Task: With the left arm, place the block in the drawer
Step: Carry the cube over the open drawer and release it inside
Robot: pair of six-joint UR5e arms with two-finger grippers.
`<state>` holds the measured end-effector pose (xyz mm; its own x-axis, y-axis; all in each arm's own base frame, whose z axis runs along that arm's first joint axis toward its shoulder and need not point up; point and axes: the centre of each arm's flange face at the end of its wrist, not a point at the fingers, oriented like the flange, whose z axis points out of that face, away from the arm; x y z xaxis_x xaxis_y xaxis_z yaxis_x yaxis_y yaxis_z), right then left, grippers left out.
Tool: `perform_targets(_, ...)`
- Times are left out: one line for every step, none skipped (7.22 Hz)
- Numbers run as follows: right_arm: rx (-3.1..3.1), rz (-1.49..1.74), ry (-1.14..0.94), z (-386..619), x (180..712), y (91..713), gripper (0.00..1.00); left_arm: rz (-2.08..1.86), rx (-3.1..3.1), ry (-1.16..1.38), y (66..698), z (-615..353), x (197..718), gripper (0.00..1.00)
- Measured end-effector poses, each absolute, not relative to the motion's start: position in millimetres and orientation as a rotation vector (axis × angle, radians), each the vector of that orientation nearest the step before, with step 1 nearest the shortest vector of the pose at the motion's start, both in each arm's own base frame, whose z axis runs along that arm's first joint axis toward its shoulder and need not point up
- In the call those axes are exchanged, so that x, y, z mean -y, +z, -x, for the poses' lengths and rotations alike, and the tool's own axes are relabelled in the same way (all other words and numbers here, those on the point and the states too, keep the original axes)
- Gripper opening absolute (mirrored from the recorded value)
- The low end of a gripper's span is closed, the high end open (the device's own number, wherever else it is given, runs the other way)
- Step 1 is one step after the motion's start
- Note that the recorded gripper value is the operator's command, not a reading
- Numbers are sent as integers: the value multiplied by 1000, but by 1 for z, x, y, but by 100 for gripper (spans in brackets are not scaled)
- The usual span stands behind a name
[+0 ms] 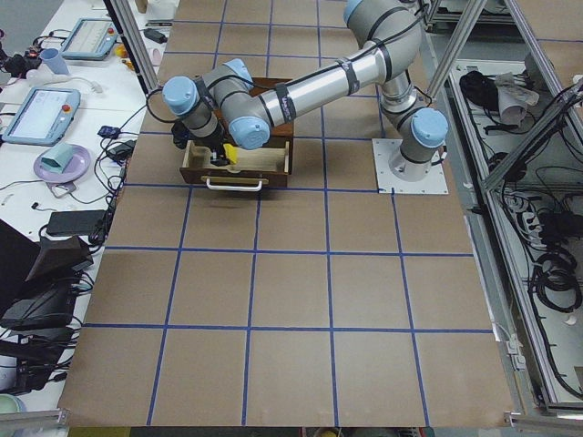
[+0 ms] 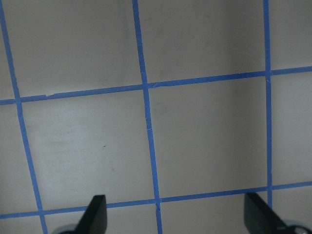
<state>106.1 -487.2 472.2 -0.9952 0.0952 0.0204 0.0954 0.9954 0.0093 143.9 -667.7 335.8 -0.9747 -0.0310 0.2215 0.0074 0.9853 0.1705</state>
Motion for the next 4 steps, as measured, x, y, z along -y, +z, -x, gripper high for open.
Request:
perform_targets(3118, 149, -16, -106, 487, 472, 100, -12, 2909, -238, 329, -144, 668, 83)
perform_targets(3118, 149, -16, -106, 487, 472, 100, -9, 2912, -230, 325, -144, 668, 100)
perform_targets(3118, 149, -16, -106, 487, 472, 100, -11, 2915, -225, 325, -144, 667, 100)
perform_targets(3118, 149, -16, -106, 487, 472, 100, -14, 2920, -219, 327, -145, 667, 100)
